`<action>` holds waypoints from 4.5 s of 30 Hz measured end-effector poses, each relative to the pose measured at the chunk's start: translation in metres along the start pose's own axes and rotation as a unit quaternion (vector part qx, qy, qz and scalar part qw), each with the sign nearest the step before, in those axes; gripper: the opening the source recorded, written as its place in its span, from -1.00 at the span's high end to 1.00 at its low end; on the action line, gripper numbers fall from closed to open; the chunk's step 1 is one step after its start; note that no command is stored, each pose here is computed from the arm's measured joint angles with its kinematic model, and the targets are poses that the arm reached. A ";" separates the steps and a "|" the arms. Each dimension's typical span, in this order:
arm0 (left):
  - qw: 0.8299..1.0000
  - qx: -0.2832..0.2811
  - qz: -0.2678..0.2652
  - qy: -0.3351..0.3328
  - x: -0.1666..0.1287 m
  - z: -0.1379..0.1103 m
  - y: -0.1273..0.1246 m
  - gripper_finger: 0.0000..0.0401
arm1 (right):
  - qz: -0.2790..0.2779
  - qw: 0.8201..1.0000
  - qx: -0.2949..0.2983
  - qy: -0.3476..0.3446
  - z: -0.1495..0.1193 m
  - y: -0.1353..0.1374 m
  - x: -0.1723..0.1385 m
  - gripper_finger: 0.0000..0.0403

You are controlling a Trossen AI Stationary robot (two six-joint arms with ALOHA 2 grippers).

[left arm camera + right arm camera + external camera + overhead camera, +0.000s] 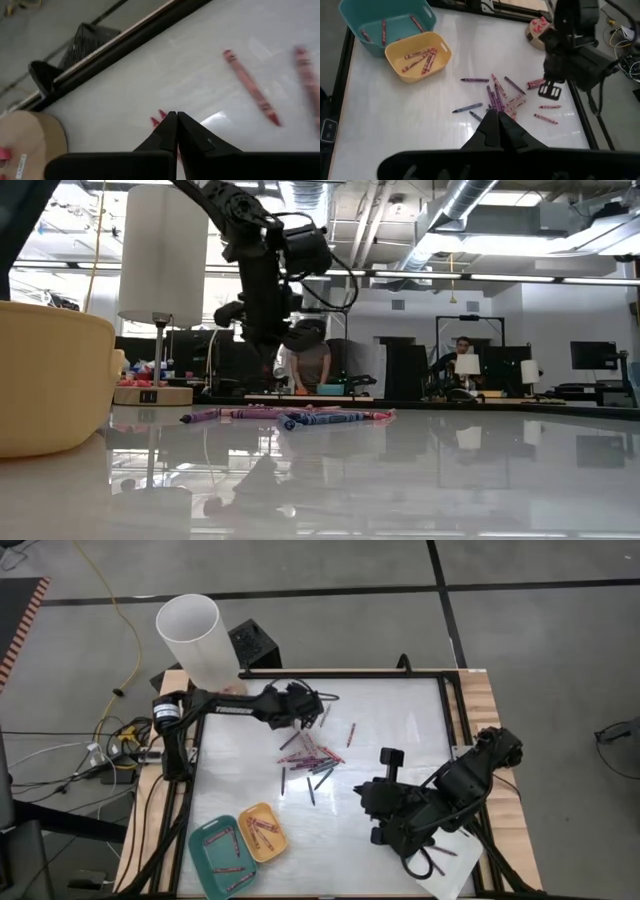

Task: Sort crayons
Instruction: Adjust the crayons

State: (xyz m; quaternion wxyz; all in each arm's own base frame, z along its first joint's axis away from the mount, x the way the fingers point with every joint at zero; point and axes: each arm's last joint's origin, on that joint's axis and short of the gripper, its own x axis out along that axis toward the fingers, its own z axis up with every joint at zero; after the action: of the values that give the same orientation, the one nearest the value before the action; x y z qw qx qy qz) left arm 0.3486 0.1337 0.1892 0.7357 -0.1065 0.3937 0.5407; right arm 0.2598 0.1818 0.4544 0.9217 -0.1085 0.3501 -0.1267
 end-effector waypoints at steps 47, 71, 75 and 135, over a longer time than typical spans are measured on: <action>0.996 -0.012 0.011 0.091 0.057 -0.002 0.034 1.00 | 0.008 1.000 -0.010 -0.011 -0.001 0.017 0.017 1.00; 0.994 0.020 -0.016 0.109 0.073 -0.018 0.014 1.00 | 0.017 0.999 -0.020 -0.025 0.002 0.019 0.016 1.00; 0.994 0.031 -0.037 0.098 0.066 -0.020 0.002 1.00 | 0.018 0.999 -0.018 -0.027 0.003 0.020 0.016 1.00; 0.995 0.000 -0.088 0.039 0.084 0.016 0.010 1.00 | 0.011 0.999 -0.015 -0.033 0.007 0.015 0.021 1.00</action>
State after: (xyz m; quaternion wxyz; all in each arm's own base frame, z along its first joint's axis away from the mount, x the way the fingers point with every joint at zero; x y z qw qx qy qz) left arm 0.3557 0.2064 0.1445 0.7645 -0.1613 0.4110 0.4696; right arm 0.2823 0.1901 0.4422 0.9324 -0.1230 0.3222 -0.1079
